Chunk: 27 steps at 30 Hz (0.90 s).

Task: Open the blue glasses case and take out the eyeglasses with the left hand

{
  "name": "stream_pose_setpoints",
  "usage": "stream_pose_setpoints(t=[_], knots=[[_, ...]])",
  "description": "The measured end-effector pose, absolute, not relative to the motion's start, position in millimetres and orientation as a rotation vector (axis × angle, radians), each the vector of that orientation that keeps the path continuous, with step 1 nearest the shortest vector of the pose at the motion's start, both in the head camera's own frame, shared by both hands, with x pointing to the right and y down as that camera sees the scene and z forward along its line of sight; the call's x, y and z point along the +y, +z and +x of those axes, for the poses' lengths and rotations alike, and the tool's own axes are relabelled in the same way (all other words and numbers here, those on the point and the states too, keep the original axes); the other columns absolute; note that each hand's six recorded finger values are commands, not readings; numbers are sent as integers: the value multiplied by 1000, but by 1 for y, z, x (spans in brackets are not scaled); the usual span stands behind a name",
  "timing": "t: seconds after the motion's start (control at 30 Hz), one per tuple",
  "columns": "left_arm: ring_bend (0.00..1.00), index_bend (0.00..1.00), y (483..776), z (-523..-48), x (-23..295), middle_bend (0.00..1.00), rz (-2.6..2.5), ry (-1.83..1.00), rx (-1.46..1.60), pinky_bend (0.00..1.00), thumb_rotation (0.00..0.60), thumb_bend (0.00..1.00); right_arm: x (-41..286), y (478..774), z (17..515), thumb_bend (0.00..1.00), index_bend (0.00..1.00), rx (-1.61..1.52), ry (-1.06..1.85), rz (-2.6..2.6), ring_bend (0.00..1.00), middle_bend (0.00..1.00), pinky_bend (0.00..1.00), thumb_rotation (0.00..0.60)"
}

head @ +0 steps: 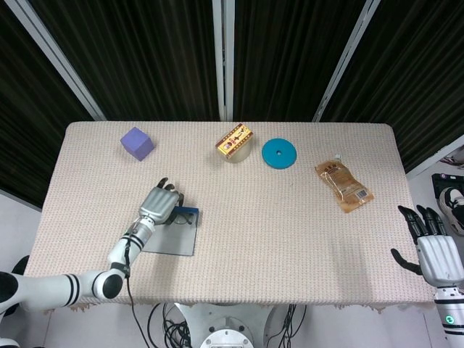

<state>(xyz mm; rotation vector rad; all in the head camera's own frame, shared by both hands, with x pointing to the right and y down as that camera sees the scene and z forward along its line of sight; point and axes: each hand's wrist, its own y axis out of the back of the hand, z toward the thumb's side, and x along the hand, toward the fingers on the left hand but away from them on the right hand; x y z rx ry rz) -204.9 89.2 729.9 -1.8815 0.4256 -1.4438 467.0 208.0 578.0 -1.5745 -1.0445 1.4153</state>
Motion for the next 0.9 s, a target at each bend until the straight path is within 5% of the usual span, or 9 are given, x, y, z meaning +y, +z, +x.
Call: stream_pose_setpoints(t=[0.9], knots=[[244,557,720,-189,62,481,-1758,-1242,577,46,600,477,208,576,472,193,0,-1060,1433,-1559,0,144,0,600]])
